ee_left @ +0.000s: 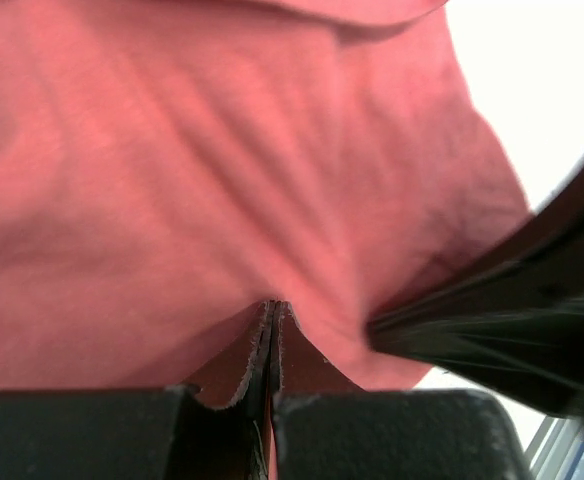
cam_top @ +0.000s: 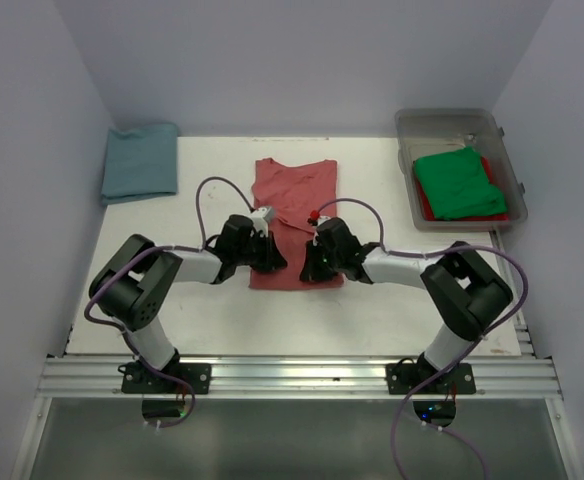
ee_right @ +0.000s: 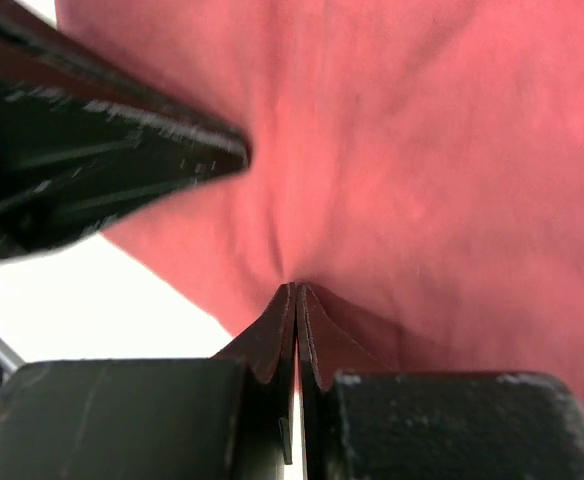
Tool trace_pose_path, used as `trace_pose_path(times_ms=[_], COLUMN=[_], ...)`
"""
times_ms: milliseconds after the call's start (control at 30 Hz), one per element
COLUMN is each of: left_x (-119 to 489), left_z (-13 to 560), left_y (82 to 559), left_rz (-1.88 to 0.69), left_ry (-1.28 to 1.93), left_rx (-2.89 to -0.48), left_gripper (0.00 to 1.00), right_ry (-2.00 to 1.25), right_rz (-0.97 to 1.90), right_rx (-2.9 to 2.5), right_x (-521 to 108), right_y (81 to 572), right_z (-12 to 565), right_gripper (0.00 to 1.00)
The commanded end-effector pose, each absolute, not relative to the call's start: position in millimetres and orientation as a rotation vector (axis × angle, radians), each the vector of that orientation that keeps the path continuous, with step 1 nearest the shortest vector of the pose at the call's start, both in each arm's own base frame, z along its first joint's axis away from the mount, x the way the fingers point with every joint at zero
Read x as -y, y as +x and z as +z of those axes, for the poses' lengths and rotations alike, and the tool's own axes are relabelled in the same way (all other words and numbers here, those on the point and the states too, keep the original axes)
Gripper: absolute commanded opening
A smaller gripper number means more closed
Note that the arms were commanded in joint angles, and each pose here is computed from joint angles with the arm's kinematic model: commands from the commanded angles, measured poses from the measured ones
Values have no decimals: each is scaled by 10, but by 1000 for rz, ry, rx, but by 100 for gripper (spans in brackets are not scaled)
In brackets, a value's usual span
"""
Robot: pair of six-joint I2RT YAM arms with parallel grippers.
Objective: Fold and stack the t-shirts
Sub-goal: Fold the folded rectangular tshirt in 1/3 of the way
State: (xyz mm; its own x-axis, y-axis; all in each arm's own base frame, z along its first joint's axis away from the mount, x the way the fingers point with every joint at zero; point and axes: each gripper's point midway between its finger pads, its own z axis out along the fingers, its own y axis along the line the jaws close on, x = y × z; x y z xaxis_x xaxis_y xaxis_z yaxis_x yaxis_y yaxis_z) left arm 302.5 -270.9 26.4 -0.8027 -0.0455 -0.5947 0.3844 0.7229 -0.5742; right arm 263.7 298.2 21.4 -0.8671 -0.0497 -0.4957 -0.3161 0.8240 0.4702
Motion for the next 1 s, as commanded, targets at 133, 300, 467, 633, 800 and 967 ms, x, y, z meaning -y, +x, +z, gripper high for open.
trace_pose_path(times_ms=[133, 300, 467, 633, 800, 967], left_x=[2631, 2640, 2647, 2619, 2580, 2527], left_z=[79, -9, -61, -84, -133, -210], left_y=[2920, 2816, 2695, 2636, 2551, 2460], left_rz=[-904, -896, -891, -869, -856, -850], left_ry=[228, 240, 253, 256, 268, 269], left_rx=[-2356, -2383, -2403, -2411, -2428, -2449], left_gripper=[0, 0, 0, 0, 0, 0], right_ry=[-331, -295, -283, -284, -276, -268], right_rz=[719, 614, 545, 508, 482, 455], right_rx=[-2461, -2483, -2554, -2575, -2573, -2566], right_x=[-2957, -2902, -2889, -2896, -2863, -2794], right_y=[2743, 2999, 3196, 3302, 3430, 3573], right_z=[775, 705, 414, 261, 214, 233], right_gripper=[0, 0, 0, 0, 0, 0])
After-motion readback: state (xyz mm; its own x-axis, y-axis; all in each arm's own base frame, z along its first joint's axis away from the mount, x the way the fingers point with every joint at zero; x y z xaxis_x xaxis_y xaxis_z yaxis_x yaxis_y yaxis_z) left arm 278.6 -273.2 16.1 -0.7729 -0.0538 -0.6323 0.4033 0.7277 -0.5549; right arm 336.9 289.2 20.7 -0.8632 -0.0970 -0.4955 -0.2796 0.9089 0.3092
